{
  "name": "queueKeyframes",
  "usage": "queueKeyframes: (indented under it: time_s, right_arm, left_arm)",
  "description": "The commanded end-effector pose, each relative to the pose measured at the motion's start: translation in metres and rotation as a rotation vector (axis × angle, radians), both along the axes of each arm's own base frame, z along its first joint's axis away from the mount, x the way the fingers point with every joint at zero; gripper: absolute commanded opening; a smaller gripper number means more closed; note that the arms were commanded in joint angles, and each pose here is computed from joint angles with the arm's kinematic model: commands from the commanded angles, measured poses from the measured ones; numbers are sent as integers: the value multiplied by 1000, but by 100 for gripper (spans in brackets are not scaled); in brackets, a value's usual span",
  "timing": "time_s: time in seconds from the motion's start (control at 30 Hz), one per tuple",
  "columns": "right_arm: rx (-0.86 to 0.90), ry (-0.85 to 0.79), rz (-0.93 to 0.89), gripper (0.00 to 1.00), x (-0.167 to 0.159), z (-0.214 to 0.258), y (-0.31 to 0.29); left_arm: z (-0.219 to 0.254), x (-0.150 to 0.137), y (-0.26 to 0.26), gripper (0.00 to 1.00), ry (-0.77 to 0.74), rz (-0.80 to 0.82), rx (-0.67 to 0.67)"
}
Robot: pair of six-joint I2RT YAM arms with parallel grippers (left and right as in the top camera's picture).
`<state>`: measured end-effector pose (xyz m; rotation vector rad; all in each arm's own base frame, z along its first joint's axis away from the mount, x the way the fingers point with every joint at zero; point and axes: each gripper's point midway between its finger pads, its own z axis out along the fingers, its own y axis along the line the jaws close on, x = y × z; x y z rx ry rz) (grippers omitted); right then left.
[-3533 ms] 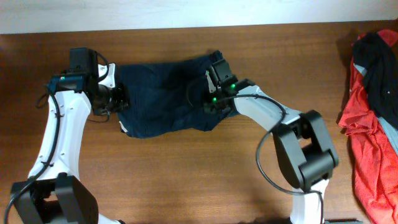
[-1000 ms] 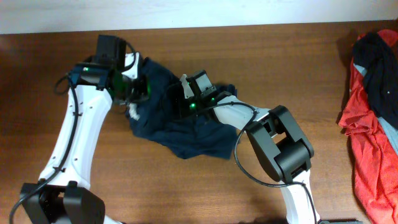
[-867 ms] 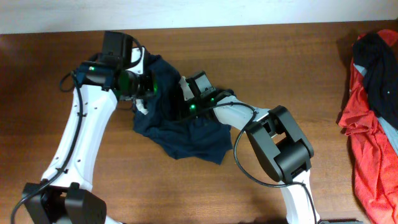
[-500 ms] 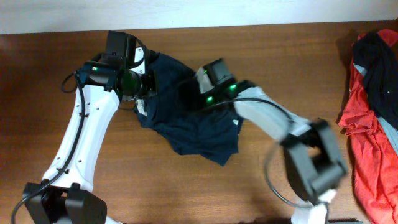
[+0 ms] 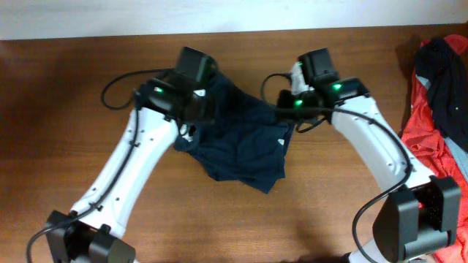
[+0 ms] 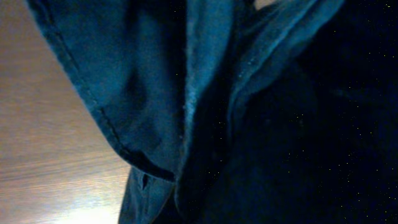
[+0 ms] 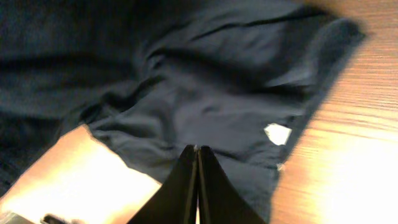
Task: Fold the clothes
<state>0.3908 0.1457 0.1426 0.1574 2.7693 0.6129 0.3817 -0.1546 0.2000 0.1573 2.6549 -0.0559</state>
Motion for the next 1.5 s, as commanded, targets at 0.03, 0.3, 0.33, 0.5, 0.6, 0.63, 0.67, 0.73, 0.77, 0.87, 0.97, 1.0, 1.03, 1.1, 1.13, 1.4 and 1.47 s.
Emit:
queueKeyframes:
  time_s: [0.03,0.3,0.33,0.5,0.6,0.63,0.67,0.73,0.77,0.87,0.97,1.0,1.03,1.1,1.13,1.4,1.47]
  right_arm:
    - [-29,37,-81,4,3,-5,-38]
    - [-42,100,-171,4,-3,-11,-78]
    - [-47,109,-165,4,-6,-12,-81]
    - [-176,223,-191,4,-30,-37,-103]
    - [-215,262,-198,4,-36,-61,-109]
    - [-210,270,-198,4,-37,-69,-109]
    - [-213,277,-198,4,-38,-79,-109]
    - [-213,293,-204,4,-41,-98,-109]
    - [-207,300,-201,4,-42,-108,-108]
    - [-143,290,-154,4,-40,-130,-95]
    - [-59,269,-105,4,-36,-144,-80]
    - [-49,266,-103,4,-35,-146,-78]
    - [-37,261,-100,4,-34,-150,-76]
    - [-12,257,-93,4,-34,-155,-72]
    - [9,258,-87,4,-34,-158,-69]
    - [73,311,-71,4,-42,-176,-58]
    - [75,312,-70,4,-42,-176,-58]
  left_arm:
    - [33,6,2,1,-175,85,150]
    - [33,5,-27,0,-213,81,108]
    - [29,6,-30,0,-209,79,111]
    - [5,8,-41,0,-164,74,128]
    - [-4,10,-42,1,-146,84,135]
    - [-4,10,-43,0,-148,87,131]
    - [-5,11,-44,0,-148,85,126]
    - [-4,12,-47,0,-154,82,109]
    - [-4,13,-49,1,-154,79,98]
    - [-4,13,-54,1,-150,70,77]
    - [-3,14,-55,1,-153,69,71]
    - [-3,14,-55,1,-154,69,70]
    - [-3,15,-55,0,-157,69,67]
    - [-1,16,-58,0,-163,77,46]
    - [-1,17,-66,1,-160,70,0]
    - [4,17,-110,1,-147,-24,-178]
    - [-5,14,-119,1,-131,-43,-173]
